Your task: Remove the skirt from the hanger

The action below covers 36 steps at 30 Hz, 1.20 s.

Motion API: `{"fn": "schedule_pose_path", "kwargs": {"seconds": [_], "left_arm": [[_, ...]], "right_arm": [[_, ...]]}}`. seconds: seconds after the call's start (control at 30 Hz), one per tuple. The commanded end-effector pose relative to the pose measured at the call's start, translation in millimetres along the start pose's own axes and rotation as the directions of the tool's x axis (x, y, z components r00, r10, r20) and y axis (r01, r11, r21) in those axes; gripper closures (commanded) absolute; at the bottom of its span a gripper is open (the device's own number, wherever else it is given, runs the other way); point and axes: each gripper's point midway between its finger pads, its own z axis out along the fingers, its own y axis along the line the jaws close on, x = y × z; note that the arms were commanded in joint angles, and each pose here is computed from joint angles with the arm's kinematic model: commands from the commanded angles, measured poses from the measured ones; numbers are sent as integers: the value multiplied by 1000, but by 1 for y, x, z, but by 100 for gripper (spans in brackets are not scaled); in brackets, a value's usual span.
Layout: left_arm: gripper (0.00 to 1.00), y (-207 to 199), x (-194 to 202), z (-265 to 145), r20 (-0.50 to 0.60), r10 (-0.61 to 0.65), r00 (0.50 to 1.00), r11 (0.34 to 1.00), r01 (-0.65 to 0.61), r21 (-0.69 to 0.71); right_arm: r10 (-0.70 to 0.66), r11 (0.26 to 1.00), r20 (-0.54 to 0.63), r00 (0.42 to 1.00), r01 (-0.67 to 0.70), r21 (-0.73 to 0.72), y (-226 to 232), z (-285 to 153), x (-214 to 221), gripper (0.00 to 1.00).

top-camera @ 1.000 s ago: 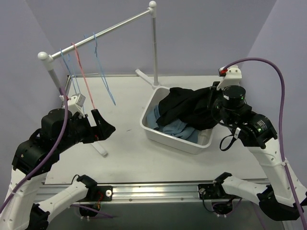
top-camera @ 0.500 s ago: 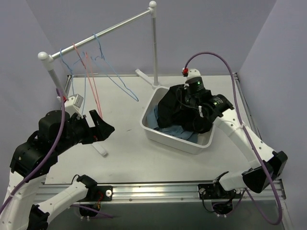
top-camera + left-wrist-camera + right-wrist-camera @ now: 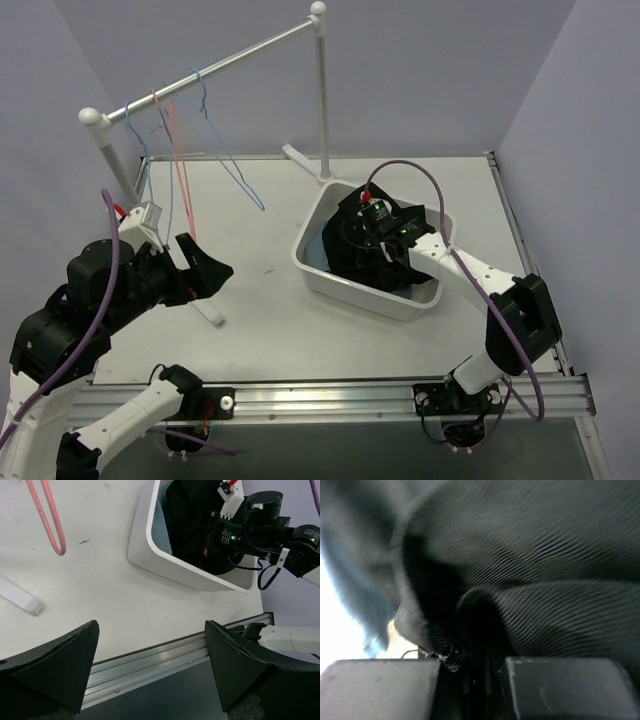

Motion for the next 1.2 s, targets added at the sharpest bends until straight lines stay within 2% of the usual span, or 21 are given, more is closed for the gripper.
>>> {"fn": "schedule_pose_path", "kwargs": {"seconds": [0.0,0.17,0.3,0.47,0.67,0.7,0.77,0.8,0.87,1.0,1.17], "left_arm": [[5,-2,-3,1,15,-10,1000,1000,10,7],[5,1,1,-1,13,-15,1000,1000,15,7],[5,4,4,-4,12,-20,1000,1000,20,3],[4,7,4,-8,19,-20,1000,1000,20,-3],[5,4,4,-4,12,-16,1000,1000,16,3],[4,3,3,-3,15,-14,1000,1000,14,9],[4,1,3,0,6,-13,1000,1000,13,14],[4,0,2,1,9,-10,1000,1000,10,18],[4,-2,2,4,3,-8,1000,1000,8,19],[5,-4,1,7,2,-3,1000,1000,3,26],[5,-7,1,11,-6,-2,1000,999,2,36]], "right_arm": [[85,989,-197,977,-59,135,-38,30,57,100],[122,984,-345,931,-67,167,-50,63,103,94],[105,981,-390,915,-32,189,-55,68,114,88],[39,972,-302,953,34,232,-59,47,82,73],[-25,963,-246,969,89,255,-61,14,57,56],[-32,956,-230,973,97,278,-65,6,53,45],[-43,954,-204,978,101,282,-63,-4,44,34],[-49,951,-178,983,101,293,-65,-14,38,26],[-49,951,-144,988,90,297,-64,-24,30,19],[-62,943,-104,993,93,319,-69,-41,21,10],[-75,946,-78,994,96,309,-68,-50,15,6]]}}
